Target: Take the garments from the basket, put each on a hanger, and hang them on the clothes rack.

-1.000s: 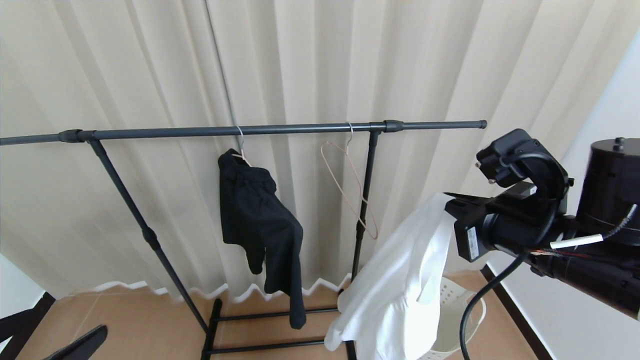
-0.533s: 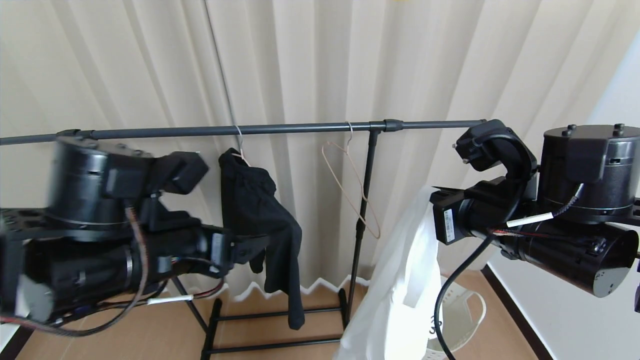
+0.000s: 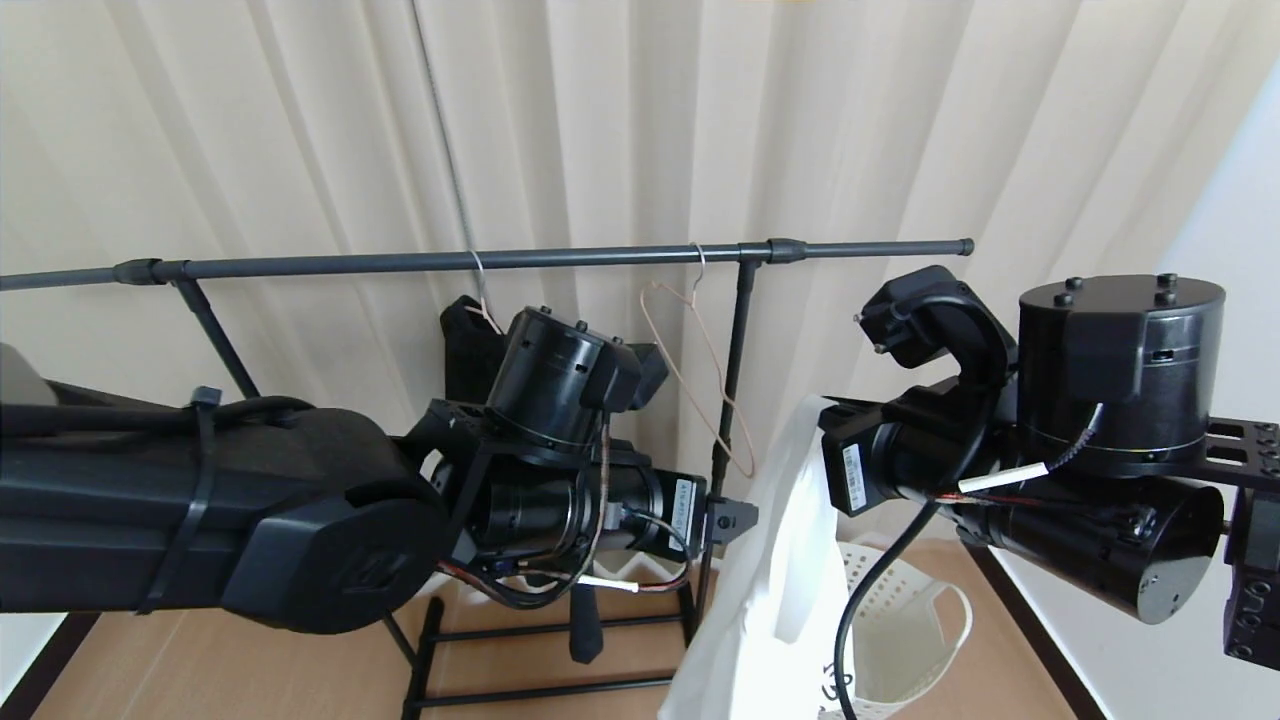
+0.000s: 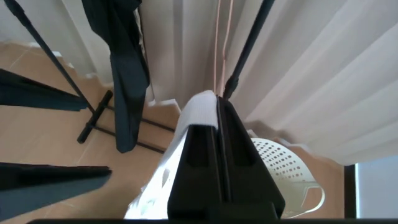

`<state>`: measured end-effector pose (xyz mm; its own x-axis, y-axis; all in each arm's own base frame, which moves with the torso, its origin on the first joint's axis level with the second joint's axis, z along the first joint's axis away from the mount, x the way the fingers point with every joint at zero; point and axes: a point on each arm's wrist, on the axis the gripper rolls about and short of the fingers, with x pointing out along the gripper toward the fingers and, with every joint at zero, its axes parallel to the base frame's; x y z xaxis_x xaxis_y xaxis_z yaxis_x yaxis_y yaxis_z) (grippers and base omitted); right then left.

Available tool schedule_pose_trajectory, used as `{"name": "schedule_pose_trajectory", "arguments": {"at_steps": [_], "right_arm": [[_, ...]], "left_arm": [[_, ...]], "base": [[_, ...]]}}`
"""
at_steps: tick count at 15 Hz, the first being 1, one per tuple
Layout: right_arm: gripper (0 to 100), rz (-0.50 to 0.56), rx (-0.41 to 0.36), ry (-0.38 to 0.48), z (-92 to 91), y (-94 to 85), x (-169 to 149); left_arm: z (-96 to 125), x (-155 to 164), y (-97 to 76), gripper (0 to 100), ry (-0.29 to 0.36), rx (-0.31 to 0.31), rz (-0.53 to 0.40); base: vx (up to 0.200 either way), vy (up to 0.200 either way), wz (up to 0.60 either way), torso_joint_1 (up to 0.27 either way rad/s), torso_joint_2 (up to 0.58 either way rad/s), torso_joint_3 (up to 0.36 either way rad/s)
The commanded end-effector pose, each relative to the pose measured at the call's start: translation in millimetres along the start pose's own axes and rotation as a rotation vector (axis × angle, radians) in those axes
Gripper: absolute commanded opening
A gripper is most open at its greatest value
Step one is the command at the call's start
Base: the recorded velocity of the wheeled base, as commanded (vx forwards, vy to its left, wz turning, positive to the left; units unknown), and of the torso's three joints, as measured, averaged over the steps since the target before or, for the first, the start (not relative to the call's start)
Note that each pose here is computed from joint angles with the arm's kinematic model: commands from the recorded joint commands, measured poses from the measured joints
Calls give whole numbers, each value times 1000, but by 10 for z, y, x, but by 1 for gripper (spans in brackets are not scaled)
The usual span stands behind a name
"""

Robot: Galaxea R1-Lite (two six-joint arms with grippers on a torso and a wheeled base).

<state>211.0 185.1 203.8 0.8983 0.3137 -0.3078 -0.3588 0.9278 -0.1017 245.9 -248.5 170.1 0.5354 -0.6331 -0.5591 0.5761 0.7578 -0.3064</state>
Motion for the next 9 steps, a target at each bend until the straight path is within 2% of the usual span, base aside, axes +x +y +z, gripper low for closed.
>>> {"name": "schedule_pose_trajectory", "arguments": {"at_steps": [1, 3, 5, 9], "right_arm": [[0, 16, -8, 5, -14, 55, 4], [0, 20, -8, 4, -14, 67, -1], [0, 20, -8, 7, -19, 76, 19], [0, 21, 10, -6, 13, 100, -10]], "left_arm": [[-68, 161, -26, 100, 25, -10, -7], [-66, 209, -96, 100, -2, -34, -37], [-95, 222, -151, 100, 3, -26, -53], [-67, 334, -137, 100, -3, -40, -35]], "base": [[0, 0, 0, 0, 0, 0], [0, 0, 0, 0, 0, 0], [0, 0, 0, 0, 0, 0], [0, 0, 0, 0, 0, 0]]}}
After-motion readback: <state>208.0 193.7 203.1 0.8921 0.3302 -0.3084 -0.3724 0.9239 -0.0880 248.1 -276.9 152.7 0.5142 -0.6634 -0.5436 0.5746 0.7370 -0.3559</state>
